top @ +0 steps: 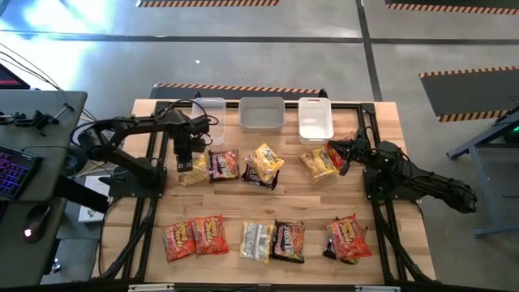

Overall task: Sort Maruchan noodles
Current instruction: Put the yellow noodle pack into the transparent bin

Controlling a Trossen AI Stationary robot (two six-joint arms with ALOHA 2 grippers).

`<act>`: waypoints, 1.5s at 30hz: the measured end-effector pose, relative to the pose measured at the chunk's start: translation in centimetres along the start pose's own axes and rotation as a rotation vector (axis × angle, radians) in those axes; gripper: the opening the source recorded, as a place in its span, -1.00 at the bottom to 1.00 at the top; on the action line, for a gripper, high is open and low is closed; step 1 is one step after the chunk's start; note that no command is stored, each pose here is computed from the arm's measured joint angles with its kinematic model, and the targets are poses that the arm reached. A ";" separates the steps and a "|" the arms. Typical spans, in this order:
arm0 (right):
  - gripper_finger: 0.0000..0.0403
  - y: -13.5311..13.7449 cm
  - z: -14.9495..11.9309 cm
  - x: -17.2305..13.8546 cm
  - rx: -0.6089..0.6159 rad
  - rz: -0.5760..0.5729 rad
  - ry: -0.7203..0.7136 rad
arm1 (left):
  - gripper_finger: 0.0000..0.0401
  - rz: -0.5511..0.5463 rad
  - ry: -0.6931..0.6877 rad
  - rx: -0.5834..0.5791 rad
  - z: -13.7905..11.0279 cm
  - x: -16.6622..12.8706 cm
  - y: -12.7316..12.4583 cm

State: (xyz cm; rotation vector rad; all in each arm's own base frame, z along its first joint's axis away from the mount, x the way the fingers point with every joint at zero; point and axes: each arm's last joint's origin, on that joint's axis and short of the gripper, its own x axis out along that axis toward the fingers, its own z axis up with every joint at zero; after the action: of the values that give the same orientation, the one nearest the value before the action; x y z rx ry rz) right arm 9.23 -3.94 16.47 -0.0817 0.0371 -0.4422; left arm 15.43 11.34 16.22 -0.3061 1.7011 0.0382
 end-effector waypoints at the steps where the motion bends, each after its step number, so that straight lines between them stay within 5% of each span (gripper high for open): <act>1: -1.00 0.0 0.0 0.0 0.000 0.000 0.000 | -0.99 0.006 0.005 0.007 -0.1 -0.1 -0.1; 13: -1.00 0.0 0.0 0.0 0.000 0.000 0.000 | -1.00 0.096 -0.035 0.044 -2.8 -3.0 -3.5; 29: -1.00 0.0 0.0 0.0 0.000 0.000 0.000 | -1.00 0.219 -0.304 0.026 -3.0 -8.6 -8.1; 38: -1.00 0.0 0.0 0.0 0.000 0.000 0.000 | -0.97 0.271 -0.277 -0.023 -2.7 -8.5 -8.3; 45: -1.00 0.0 0.0 0.0 0.000 0.000 0.000 | -0.63 0.210 -0.124 -0.142 -1.8 -7.4 -5.4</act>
State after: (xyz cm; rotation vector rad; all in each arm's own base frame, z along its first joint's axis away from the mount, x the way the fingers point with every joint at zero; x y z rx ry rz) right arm 9.23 -3.94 16.46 -0.0816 0.0375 -0.4422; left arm 15.84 7.08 24.55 -0.2245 1.6046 0.3276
